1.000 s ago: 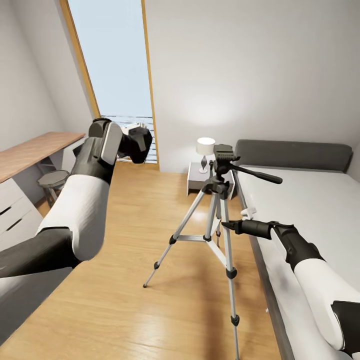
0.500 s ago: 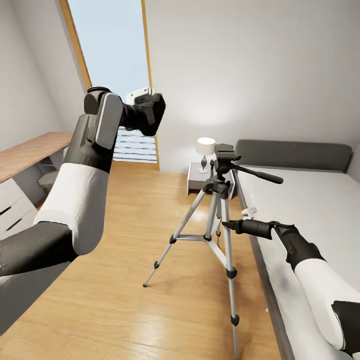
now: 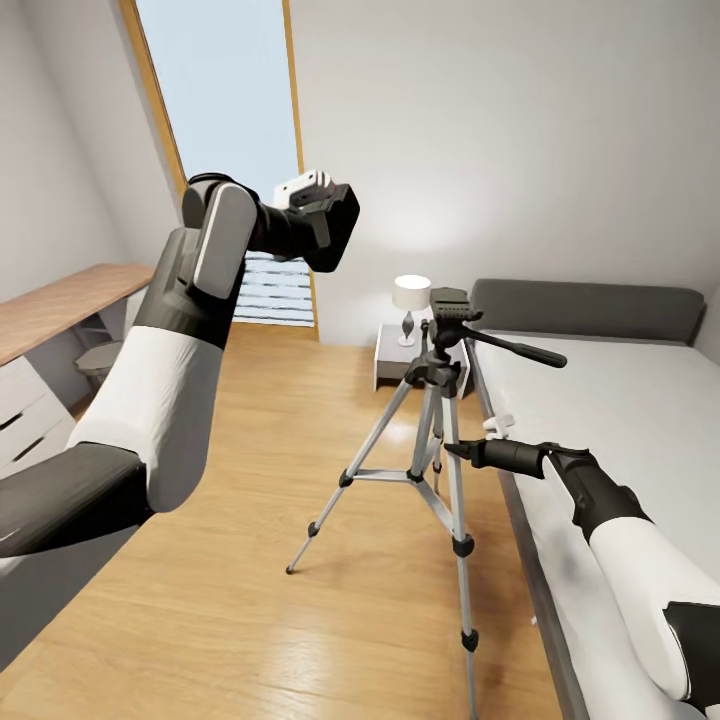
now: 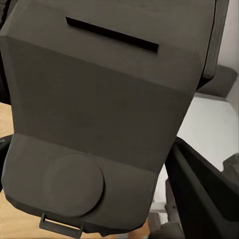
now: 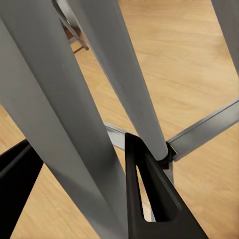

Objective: Attach the digital camera to the camera tripod in the bedroom.

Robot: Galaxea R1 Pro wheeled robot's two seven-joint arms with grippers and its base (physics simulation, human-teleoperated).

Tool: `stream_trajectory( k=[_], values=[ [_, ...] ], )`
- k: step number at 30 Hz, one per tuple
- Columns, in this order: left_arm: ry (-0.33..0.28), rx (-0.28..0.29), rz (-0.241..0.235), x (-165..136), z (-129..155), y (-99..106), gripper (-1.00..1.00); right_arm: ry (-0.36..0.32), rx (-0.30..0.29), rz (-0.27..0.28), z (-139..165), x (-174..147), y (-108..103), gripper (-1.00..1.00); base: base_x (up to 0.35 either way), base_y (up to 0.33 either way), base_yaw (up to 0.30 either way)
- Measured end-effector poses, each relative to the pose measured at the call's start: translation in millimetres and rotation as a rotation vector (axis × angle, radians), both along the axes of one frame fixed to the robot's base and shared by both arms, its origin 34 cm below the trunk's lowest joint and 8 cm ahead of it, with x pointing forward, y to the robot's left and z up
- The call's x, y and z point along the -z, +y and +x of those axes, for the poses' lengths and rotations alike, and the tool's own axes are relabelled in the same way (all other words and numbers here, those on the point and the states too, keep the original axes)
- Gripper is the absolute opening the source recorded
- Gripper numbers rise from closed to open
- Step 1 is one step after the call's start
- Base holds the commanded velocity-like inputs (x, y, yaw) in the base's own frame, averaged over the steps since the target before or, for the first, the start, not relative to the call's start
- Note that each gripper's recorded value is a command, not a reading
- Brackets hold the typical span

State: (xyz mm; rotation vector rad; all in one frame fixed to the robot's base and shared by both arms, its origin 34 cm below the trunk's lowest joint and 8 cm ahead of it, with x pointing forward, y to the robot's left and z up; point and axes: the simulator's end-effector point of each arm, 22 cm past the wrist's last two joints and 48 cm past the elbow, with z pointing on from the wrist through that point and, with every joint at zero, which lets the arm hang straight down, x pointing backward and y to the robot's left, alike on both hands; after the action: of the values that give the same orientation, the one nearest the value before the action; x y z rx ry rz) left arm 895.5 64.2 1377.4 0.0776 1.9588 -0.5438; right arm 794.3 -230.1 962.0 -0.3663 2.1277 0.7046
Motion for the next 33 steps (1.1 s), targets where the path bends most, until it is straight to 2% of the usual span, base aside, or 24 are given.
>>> stream_trajectory(
  k=[4,6,10,14,20,27,31,33],
  values=[
    [-0.007,-0.009,0.008,-1.2,0.8,1.9,-1.0,0.0,0.0,0.0,0.0,0.1,0.2,-1.0,0.0,0.0,0.0],
    [-0.016,-0.017,0.028,-1.4,1.3,2.4,-1.0,0.0,-0.001,0.0,-0.1,0.1,0.4,-1.0,0.0,0.0,0.0],
    [-0.029,-0.046,0.11,4.1,3.1,4.6,-1.0,0.001,-0.001,0.0,-0.1,0.1,0.5,-1.0,0.0,0.0,0.0],
    [-0.059,-0.057,0.153,-2.9,0.6,4.3,-1.0,0.0,0.0,0.0,-0.1,0.0,0.2,-1.0,0.0,0.0,0.0],
    [-0.132,-0.024,0.237,-16.8,-11.3,-17.0,-1.0,-0.001,0.002,0.001,0.0,-0.2,-1.1,-1.0,0.0,0.0,0.0],
    [-0.227,-0.024,0.323,-36.7,-21.0,-16.7,-1.0,0.001,0.0,0.0,0.0,-0.1,-0.1,-1.0,0.0,0.0,0.0],
    [-0.222,-0.005,0.36,-27.2,-19.5,-17.8,-1.0,0.001,0.001,0.0,0.1,-0.3,-0.7,-1.0,0.0,0.0,0.0],
    [-0.202,0.052,0.352,-20.7,-17.7,-23.4,-1.0,0.001,0.001,0.0,0.2,-0.4,-0.5,-1.0,0.0,0.0,0.0]
  ],
)
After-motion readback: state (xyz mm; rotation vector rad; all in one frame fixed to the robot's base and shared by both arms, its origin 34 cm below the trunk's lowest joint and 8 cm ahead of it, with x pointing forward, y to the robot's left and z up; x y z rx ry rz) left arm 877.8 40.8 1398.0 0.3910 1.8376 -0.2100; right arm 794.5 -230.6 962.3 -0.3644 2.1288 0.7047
